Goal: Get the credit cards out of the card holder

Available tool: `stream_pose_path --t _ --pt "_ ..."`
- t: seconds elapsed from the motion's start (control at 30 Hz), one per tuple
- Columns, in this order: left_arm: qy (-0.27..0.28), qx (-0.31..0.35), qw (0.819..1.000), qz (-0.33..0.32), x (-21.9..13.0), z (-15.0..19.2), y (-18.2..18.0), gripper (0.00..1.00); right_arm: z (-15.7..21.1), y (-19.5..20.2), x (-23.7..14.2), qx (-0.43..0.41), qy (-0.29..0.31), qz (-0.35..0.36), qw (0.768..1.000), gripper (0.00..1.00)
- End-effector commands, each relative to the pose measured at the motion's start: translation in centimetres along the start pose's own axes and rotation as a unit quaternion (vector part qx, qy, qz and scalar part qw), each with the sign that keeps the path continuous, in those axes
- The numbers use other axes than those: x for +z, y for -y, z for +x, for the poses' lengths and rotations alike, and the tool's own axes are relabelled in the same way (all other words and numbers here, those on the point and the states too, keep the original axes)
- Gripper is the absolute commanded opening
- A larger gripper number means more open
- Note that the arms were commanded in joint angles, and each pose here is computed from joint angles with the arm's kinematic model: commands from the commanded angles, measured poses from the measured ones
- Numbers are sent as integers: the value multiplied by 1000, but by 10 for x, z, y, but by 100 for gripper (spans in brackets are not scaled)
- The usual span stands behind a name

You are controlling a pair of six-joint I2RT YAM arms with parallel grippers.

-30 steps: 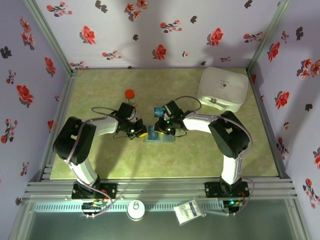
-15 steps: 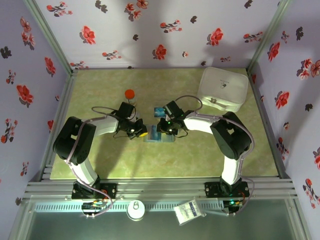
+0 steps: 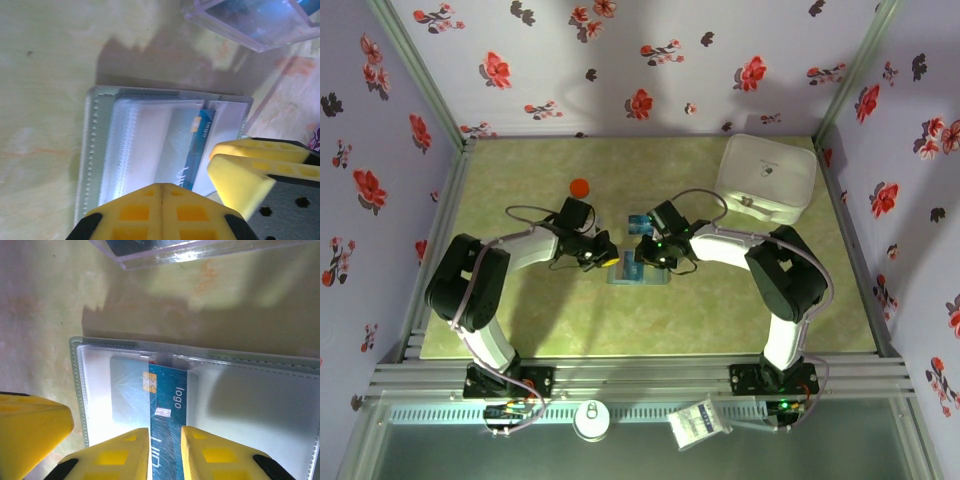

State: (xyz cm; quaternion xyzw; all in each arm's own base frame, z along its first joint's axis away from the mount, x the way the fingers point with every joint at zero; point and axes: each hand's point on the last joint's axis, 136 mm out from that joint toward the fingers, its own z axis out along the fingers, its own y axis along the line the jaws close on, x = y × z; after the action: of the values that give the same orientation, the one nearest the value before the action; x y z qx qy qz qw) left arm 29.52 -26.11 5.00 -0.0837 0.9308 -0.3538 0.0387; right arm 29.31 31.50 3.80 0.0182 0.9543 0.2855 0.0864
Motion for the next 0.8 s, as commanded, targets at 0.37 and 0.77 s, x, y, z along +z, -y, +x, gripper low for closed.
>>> stream_pose_path --t 0.37,0.77 --pt "-5 26 998 -48 2 3 -9 2 10 -7 9 3 -24 -32 999 24" --pt "-6 27 998 -52 2 4 -11 3 10 -7 19 6 -32 -35 999 25"
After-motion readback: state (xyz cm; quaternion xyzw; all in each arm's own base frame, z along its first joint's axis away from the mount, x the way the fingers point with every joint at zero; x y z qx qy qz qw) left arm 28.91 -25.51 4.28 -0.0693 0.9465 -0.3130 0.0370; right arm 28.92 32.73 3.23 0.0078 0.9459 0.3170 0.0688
